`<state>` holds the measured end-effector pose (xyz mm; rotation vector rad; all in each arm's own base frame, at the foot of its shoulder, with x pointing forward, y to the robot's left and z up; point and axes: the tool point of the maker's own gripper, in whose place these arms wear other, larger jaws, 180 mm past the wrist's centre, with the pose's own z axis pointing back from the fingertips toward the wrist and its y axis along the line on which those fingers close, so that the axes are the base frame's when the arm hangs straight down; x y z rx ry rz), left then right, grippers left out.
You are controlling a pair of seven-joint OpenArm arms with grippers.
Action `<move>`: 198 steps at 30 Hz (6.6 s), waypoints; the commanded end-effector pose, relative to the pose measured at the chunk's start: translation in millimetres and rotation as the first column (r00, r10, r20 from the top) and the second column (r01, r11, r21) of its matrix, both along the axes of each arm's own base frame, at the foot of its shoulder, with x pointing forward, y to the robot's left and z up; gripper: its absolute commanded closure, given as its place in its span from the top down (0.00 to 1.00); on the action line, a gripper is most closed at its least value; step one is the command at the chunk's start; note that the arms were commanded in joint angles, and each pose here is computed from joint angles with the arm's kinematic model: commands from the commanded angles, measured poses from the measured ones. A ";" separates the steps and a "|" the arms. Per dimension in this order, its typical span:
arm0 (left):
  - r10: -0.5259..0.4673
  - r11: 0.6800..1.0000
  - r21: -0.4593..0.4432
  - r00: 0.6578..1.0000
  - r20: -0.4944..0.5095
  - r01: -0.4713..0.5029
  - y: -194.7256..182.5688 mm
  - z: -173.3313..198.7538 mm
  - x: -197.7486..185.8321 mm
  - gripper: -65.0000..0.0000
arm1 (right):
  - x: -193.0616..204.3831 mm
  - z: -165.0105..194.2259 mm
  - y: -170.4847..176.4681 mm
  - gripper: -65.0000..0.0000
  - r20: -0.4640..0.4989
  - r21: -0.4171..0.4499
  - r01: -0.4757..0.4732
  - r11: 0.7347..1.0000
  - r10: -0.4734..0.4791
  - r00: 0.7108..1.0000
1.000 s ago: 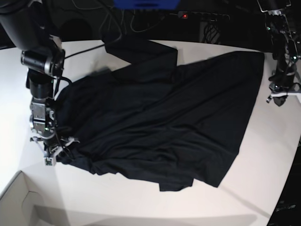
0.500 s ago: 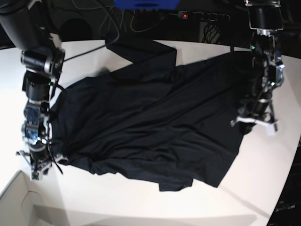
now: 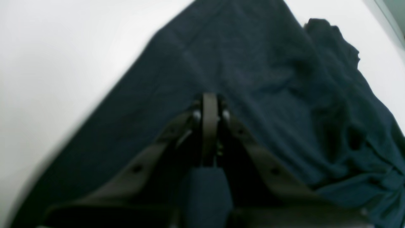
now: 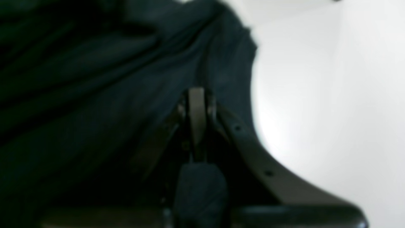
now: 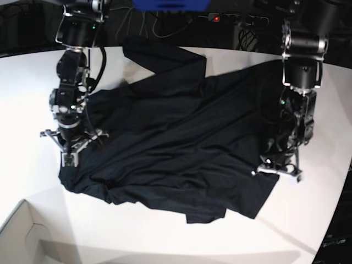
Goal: Layout the t-shirt on the table in an organized manner, then fold the t-shirt properly
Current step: 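Grasp the shirt edges with both grippers and pull them apart, then move the left gripper over the shirt and grasp the fabric near the collar, then drag the grasped fabric with the left gripper across the shirt and release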
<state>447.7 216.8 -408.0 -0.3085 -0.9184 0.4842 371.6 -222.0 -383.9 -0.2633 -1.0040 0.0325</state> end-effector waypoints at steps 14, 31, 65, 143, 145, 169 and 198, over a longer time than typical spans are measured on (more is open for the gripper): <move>0.136 0.975 0.164 0.986 0.093 -0.150 40.3 -13.8 21.5 0.00 | -56.0 -39.3 -3.1 0.00 -0.110 -0.021 -0.009 1.000 0.007 0.994; 0.120 0.958 0.224 0.961 0.251 -0.178 62.3 50.1 58.5 0.00 | -57.2 -24.1 -74.0 0.00 -0.097 -0.110 0.090 0.990 -0.100 0.990; 0.093 0.996 0.016 0.995 0.046 -0.093 55.8 -20.1 -146.9 0.00 | -40.4 -5.4 88.2 0.00 -0.019 -0.022 -0.251 0.968 0.251 0.968; -0.721 0.689 -0.126 0.656 -0.223 0.714 -268.1 -21.2 -229.4 0.41 | -27.1 93.6 4.1 0.00 0.129 -0.237 -0.121 0.964 0.155 0.979; -0.719 0.689 -0.124 0.653 -0.238 0.714 -270.2 -28.9 -231.6 0.26 | -29.6 93.9 1.0 0.00 0.128 -0.239 -0.113 0.964 0.147 0.981; -0.600 0.795 0.112 0.800 0.008 0.596 -212.6 73.3 -80.9 0.00 | -75.4 74.9 14.8 0.00 0.083 -0.173 -0.096 0.980 0.112 0.990; -0.562 0.825 0.089 0.827 0.027 0.557 -221.9 94.2 -13.9 0.37 | -103.8 62.6 25.5 0.00 0.028 -0.153 -0.113 0.982 0.118 0.993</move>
